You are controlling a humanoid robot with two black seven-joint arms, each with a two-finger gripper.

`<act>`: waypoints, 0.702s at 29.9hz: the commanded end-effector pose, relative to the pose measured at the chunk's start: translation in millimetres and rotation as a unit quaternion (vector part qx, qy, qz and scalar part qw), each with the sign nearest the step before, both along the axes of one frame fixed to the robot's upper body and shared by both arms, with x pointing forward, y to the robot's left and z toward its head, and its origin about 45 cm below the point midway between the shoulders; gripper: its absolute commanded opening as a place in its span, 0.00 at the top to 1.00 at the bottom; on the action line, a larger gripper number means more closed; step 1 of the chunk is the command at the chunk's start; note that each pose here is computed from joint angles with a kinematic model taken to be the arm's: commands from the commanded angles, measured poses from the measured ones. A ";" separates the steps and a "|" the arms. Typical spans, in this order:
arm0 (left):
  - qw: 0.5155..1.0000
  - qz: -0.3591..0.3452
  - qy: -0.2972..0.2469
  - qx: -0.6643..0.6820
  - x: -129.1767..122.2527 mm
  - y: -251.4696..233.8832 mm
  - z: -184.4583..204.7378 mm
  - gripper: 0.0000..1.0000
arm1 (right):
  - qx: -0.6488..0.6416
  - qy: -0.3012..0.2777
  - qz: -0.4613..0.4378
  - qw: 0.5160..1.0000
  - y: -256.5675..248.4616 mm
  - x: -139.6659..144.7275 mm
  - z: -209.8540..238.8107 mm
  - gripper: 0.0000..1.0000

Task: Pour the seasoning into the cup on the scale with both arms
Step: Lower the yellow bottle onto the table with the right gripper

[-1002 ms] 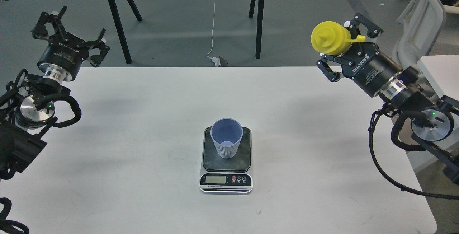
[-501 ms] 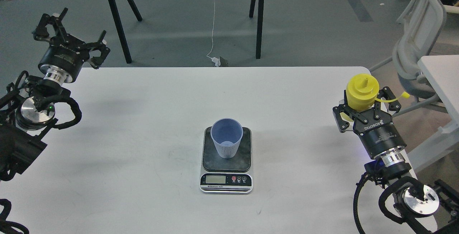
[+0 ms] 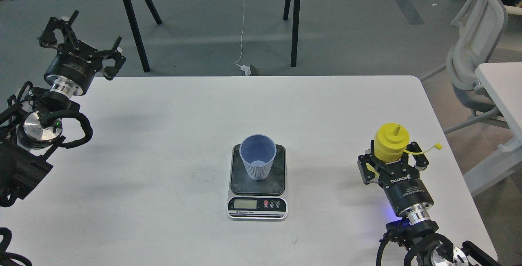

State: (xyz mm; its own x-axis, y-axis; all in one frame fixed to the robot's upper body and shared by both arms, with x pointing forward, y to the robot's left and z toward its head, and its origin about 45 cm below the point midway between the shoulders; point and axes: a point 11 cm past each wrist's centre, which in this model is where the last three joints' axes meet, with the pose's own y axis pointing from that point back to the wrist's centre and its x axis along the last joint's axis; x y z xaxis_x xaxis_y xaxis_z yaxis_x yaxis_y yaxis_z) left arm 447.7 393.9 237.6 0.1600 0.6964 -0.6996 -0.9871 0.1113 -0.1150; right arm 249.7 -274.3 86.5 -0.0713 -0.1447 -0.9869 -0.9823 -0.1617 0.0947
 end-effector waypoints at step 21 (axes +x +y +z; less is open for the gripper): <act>1.000 -0.012 0.000 0.021 0.4 -5.0 -0.2 0.00 | -0.005 0.034 -0.008 0.999 -6.1 -22.0 -19.4 0.42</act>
State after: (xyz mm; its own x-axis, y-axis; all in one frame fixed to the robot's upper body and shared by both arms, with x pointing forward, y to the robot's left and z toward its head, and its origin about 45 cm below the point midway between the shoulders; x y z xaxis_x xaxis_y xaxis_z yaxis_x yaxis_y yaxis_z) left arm 448.0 388.5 237.1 0.1768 0.7203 -0.6708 -0.9841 0.1396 -0.1095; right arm 226.7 -281.4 66.5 -0.1447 -0.1534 -0.9775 -0.9757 -0.1420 0.1667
